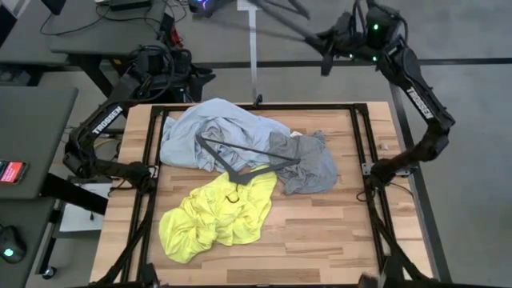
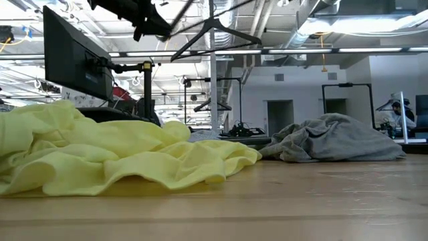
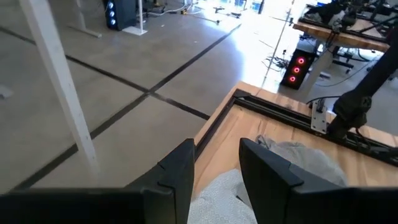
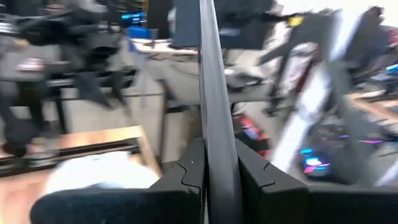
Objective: Hang clothes
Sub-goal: Remove the hanger from the rack
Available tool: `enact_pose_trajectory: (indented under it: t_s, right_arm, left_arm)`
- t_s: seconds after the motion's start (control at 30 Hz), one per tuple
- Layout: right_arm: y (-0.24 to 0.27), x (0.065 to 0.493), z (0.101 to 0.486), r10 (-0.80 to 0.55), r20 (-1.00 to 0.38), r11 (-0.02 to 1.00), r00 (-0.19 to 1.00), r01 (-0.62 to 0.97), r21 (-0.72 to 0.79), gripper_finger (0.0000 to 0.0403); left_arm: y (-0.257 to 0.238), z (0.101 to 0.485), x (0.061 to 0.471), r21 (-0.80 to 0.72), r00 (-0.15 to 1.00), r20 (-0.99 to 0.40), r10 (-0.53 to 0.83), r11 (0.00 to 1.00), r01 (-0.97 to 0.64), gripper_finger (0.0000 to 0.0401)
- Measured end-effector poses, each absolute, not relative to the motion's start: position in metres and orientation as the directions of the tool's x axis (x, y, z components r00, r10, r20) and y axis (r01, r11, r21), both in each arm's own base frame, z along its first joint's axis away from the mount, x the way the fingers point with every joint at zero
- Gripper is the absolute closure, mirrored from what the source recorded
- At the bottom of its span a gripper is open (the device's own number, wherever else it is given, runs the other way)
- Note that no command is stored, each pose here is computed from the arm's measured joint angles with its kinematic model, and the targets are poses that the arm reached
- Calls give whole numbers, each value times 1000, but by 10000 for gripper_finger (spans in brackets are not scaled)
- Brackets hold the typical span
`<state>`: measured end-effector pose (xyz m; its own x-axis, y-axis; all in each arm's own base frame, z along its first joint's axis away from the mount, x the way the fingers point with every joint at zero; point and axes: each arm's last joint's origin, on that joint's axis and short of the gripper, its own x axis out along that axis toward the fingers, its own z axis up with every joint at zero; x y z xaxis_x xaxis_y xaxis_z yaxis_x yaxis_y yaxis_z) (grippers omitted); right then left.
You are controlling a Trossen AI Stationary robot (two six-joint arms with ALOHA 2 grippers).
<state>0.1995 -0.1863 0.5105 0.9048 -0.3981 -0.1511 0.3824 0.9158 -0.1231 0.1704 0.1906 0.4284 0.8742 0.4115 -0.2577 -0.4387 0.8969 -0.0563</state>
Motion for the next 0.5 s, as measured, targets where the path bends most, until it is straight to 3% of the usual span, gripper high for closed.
enact_pose_trajectory:
  t_s: [0.23,0.33,0.5]
  right_arm:
    - [-157,240,479,-132,-294,983,947,163,86,375]
    - [-151,256,457,-79,-327,979,942,136,155,375]
    - [-144,278,407,-6,-373,936,928,136,323,375]
  left_arm:
    - [138,462,165,106,859,-286,425,905,-413,292]
    - [117,464,168,171,817,-329,473,881,-441,292]
    - [92,458,174,142,754,-401,520,848,-510,292]
